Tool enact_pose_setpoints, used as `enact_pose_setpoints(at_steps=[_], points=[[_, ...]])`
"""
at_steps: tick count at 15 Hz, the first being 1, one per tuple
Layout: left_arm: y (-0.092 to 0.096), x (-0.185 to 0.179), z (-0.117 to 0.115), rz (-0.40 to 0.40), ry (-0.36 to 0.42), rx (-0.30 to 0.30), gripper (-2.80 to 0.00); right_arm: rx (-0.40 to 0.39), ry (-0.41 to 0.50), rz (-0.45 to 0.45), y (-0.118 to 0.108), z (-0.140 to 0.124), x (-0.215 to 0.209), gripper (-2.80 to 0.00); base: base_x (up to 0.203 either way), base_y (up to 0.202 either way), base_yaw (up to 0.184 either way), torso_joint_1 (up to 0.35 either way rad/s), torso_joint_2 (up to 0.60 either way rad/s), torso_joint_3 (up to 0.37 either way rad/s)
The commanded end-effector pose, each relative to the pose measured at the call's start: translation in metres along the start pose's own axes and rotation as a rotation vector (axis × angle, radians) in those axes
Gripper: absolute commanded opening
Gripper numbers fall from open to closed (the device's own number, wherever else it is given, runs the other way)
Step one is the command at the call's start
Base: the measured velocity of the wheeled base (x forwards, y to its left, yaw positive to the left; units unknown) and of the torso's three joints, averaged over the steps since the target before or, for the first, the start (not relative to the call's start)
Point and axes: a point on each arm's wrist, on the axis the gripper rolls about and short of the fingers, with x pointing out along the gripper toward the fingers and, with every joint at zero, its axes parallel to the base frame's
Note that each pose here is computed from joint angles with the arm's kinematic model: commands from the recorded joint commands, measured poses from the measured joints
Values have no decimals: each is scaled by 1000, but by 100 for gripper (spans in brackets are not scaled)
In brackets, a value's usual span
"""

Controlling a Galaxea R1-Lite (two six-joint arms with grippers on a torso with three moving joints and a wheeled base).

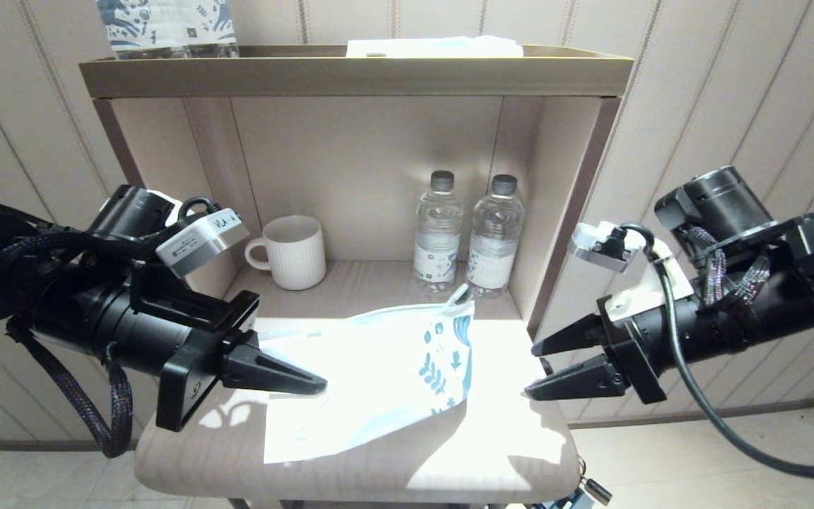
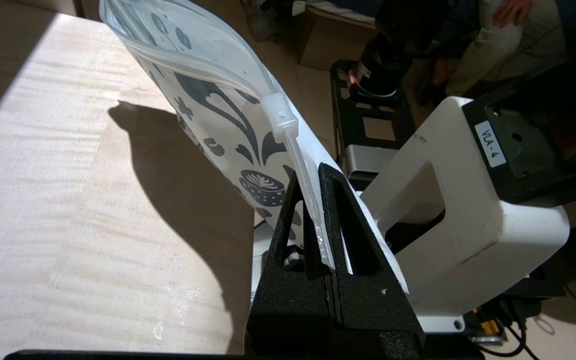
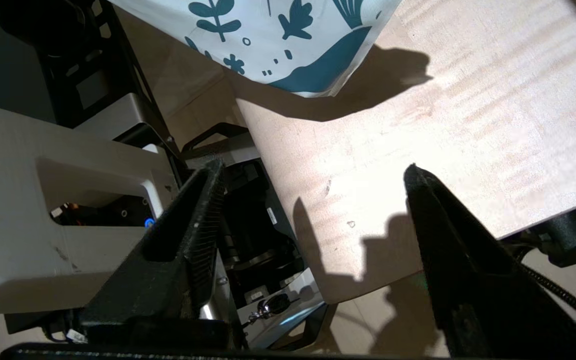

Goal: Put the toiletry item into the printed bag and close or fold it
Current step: Hand it to the other hand

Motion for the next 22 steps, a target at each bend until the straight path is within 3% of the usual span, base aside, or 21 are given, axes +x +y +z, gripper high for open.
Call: enact_pose_setpoints(at_steps=[1, 5, 6, 7, 15, 22], points=[[-1, 0, 0, -5, -4, 3, -280, 2, 1, 4, 1, -2, 0, -280, 0, 0, 0, 0, 0, 0], [0, 0, 0, -5, -4, 3, -280, -7, -14, 0, -1, 1, 3, -280, 0, 0, 0, 0, 0, 0], [0, 0, 0, -5, -4, 3, -280, -5, -14, 1, -2, 1, 3, -130, 0, 0, 0, 0, 0, 0], [0, 0, 0, -5, -4, 3, -280, -5, -13, 3, -3, 1, 4, 0, 0, 0, 0, 0, 0, 0], [-1, 0, 0, -6, -4, 3, -280, -8, -2, 23, -20, 10, 27, 0, 0, 0, 0, 0, 0, 0], [0, 0, 0, -5, -1, 2, -280, -14, 2, 24, -17, 8, 27, 0, 0, 0, 0, 0, 0, 0]])
